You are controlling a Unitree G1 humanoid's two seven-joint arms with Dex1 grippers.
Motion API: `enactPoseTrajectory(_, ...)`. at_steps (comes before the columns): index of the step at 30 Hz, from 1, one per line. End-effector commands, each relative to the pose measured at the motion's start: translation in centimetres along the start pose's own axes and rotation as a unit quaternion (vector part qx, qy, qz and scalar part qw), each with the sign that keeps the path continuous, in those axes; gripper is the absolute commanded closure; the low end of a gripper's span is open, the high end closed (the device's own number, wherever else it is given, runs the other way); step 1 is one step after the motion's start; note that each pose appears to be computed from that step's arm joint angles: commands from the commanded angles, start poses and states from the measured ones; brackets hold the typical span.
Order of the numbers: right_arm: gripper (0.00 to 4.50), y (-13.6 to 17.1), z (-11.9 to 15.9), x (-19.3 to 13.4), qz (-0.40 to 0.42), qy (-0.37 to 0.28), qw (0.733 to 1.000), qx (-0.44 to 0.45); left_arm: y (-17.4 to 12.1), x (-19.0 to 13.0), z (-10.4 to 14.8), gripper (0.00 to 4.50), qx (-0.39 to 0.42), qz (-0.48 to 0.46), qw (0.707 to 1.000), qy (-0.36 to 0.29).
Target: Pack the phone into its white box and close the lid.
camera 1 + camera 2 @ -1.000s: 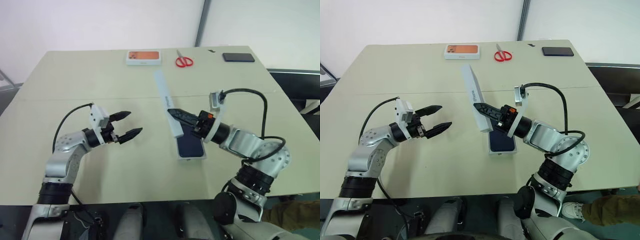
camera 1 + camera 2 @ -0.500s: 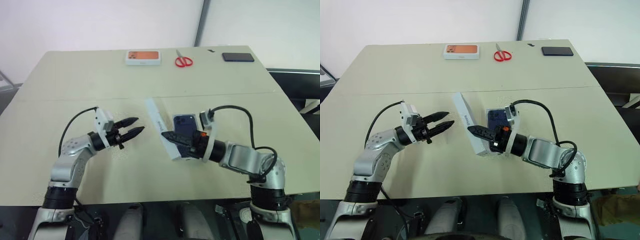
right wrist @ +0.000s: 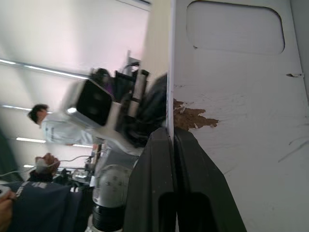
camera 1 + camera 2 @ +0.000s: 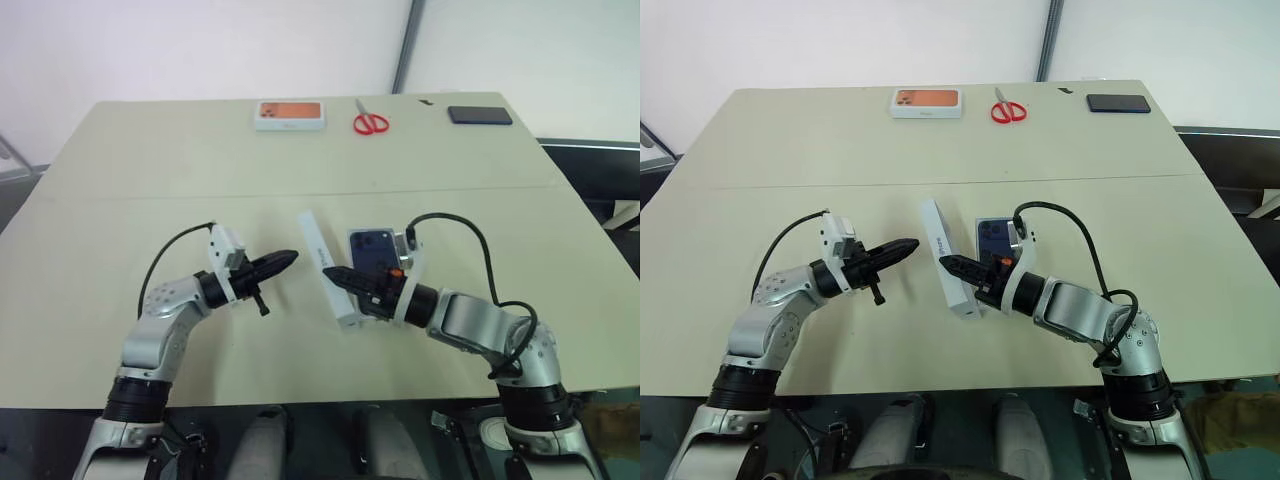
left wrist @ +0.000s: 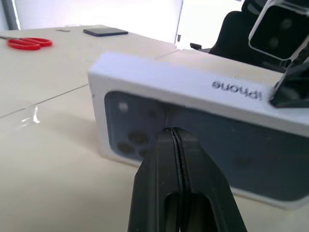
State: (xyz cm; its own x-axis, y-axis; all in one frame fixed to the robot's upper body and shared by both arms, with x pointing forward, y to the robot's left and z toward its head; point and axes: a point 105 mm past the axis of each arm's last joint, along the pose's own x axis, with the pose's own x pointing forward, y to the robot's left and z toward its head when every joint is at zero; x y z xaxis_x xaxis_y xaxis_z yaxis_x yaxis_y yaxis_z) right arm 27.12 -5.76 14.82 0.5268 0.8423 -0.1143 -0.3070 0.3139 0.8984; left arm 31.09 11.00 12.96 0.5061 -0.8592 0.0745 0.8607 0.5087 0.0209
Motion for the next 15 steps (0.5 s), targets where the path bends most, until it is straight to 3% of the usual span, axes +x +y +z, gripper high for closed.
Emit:
enactPoseTrajectory(1, 4.50, 0.5, 0.9, 0.0, 0.006, -0.016, 1.000, -0.002, -0.5, 1.2, 0.1, 4.48, 0.017, -0.007, 1.000, -0.006)
enactPoseTrajectory(4, 4.50, 0.3, 0.9, -0.1, 0.001, -0.017, 1.000, -0.002, -0.8, 2.2, 0.0, 4.48, 0.006, -0.013, 1.000, -0.012)
enactPoseTrajectory(7, 3.73, -0.2, 1.1, -0.2, -0.014, -0.022, 0.999, -0.021, -0.8, 2.9, -0.1, 4.50, -0.002, -0.013, 1.000, -0.016)
enactPoseTrajectory(13, 0.52, -0.7, 3.9, -1.3, -0.047, -0.063, 0.987, -0.140, 0.0, 4.3, 0.2, 4.50, -0.012, -0.011, 1.000, -0.024)
enactPoseTrajectory(14, 0.09, -0.6, 4.0, -1.5, -0.052, -0.053, 0.979, -0.188, 0.0, 4.5, 0.1, 4.50, -0.011, -0.017, 1.000, -0.021)
enactPoseTrajectory(15, 0.03, -0.7, 4.0, -1.7, -0.059, -0.043, 0.972, -0.223, -0.1, 4.7, 0.0, 4.50, -0.008, -0.021, 1.000, -0.018)
